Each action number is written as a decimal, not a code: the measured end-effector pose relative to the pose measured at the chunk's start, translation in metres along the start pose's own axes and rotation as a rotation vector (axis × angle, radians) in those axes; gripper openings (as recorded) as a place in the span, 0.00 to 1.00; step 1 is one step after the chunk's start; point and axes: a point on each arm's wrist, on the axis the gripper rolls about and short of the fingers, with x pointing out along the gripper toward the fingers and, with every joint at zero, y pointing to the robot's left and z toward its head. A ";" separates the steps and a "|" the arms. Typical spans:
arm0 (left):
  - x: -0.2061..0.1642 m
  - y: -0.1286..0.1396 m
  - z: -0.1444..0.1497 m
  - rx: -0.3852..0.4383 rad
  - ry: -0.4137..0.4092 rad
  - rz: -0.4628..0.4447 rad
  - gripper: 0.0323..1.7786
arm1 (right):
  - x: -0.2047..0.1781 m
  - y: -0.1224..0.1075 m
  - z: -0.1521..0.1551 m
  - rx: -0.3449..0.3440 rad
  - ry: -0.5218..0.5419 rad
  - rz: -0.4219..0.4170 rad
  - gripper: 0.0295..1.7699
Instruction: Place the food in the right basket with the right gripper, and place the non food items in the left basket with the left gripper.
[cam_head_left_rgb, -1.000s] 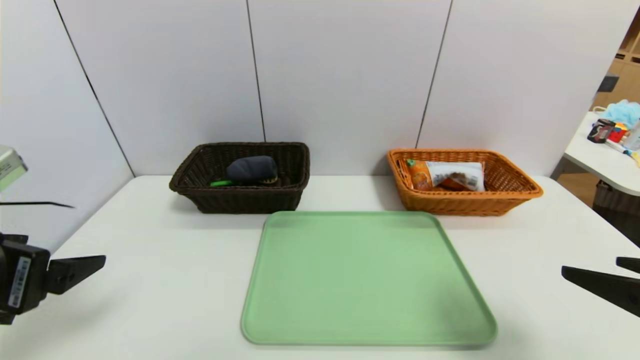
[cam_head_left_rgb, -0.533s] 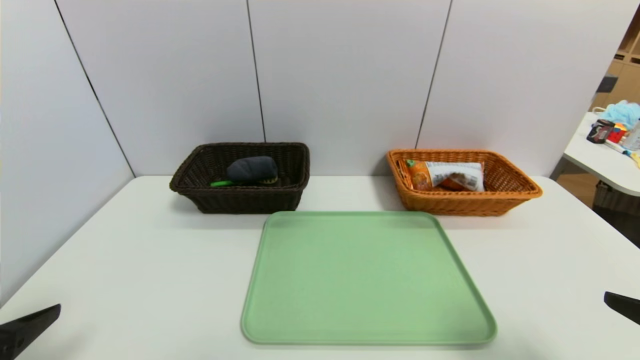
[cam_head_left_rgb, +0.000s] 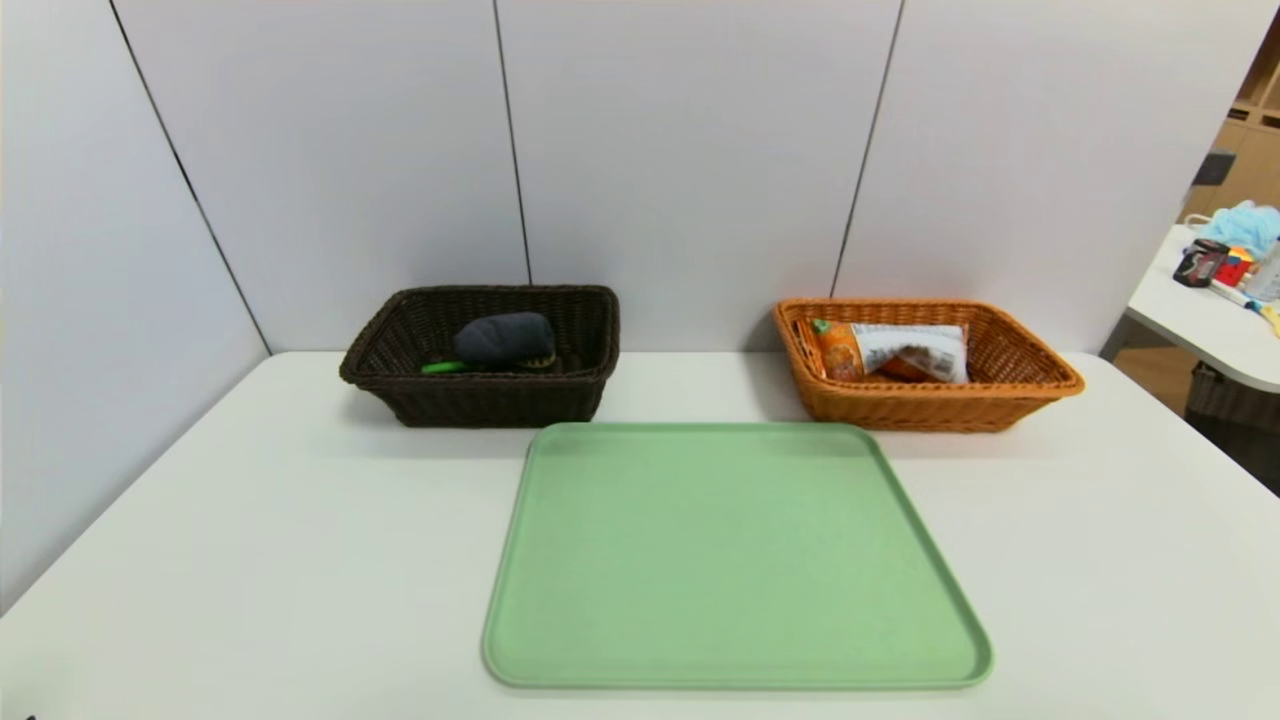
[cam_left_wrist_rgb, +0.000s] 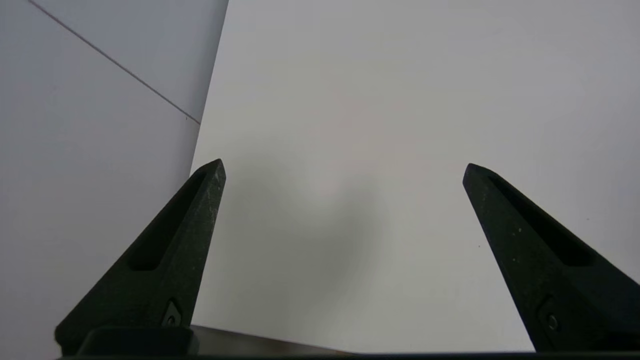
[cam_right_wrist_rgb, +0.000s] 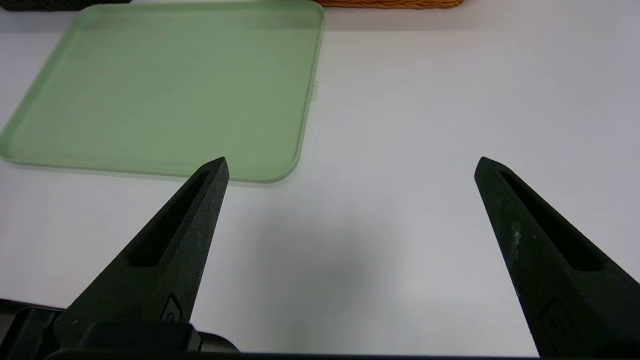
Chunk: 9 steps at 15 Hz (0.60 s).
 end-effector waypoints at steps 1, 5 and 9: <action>-0.001 0.000 -0.007 0.000 -0.004 0.013 0.95 | -0.005 0.000 -0.004 -0.002 -0.004 -0.018 0.96; -0.005 -0.003 -0.028 -0.018 -0.028 0.014 0.95 | -0.021 0.001 -0.021 0.014 -0.024 -0.065 0.96; -0.010 -0.007 -0.052 -0.030 -0.072 0.008 0.95 | -0.032 0.001 -0.037 0.014 -0.046 -0.068 0.96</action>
